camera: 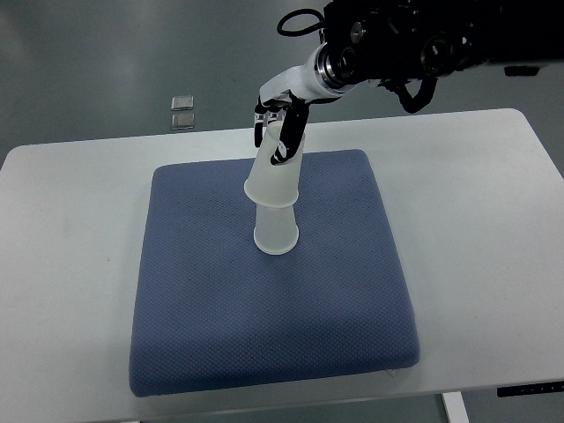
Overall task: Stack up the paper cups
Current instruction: 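Lower the held cup down over the cup on the pad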
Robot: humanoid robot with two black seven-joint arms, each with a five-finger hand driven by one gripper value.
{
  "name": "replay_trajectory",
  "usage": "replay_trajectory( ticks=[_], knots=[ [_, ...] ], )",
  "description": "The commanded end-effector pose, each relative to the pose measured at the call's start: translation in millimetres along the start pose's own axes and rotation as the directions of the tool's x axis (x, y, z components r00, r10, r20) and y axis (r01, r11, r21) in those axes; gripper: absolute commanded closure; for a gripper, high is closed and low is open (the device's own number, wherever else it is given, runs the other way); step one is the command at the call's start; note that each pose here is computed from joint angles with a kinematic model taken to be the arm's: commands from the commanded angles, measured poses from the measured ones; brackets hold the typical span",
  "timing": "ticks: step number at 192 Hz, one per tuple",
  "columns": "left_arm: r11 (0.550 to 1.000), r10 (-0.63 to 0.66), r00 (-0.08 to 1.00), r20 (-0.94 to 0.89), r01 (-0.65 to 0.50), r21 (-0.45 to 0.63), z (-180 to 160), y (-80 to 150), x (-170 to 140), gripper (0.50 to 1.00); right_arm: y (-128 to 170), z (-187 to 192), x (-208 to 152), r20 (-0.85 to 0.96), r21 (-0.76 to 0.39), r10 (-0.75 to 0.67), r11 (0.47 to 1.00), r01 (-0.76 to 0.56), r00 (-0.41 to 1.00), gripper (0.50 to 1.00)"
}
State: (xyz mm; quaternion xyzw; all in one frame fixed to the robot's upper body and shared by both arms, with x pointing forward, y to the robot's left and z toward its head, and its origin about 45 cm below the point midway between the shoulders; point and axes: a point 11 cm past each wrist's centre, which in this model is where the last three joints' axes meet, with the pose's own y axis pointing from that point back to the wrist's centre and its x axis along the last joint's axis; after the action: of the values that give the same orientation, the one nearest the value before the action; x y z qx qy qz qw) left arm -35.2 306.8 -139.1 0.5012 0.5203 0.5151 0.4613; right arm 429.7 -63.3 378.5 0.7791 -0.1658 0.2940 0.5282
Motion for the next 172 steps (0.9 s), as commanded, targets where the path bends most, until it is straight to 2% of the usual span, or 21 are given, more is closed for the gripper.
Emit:
replay_trajectory(
  ticks=[1,70,172],
  knots=[
    [1.000,0.000,1.000,0.000,0.000,0.000,0.0,0.0,0.0,0.500,-0.1,0.9,0.1,-0.002,-0.004,0.001,1.000,-0.001,1.000,0.842],
    [1.000,0.000,1.000,-0.001,0.000,0.000,0.2,0.0,0.0,0.500,-12.3,18.7,-8.5,0.001,-0.033,0.009,0.999,-0.009,1.000,0.838],
    [1.000,0.000,1.000,-0.001,0.000,0.000,0.2,0.0,0.0,0.500,-22.1,25.5,-15.0,0.027,-0.026,0.027,0.999,-0.026,0.999,0.816]
  ],
)
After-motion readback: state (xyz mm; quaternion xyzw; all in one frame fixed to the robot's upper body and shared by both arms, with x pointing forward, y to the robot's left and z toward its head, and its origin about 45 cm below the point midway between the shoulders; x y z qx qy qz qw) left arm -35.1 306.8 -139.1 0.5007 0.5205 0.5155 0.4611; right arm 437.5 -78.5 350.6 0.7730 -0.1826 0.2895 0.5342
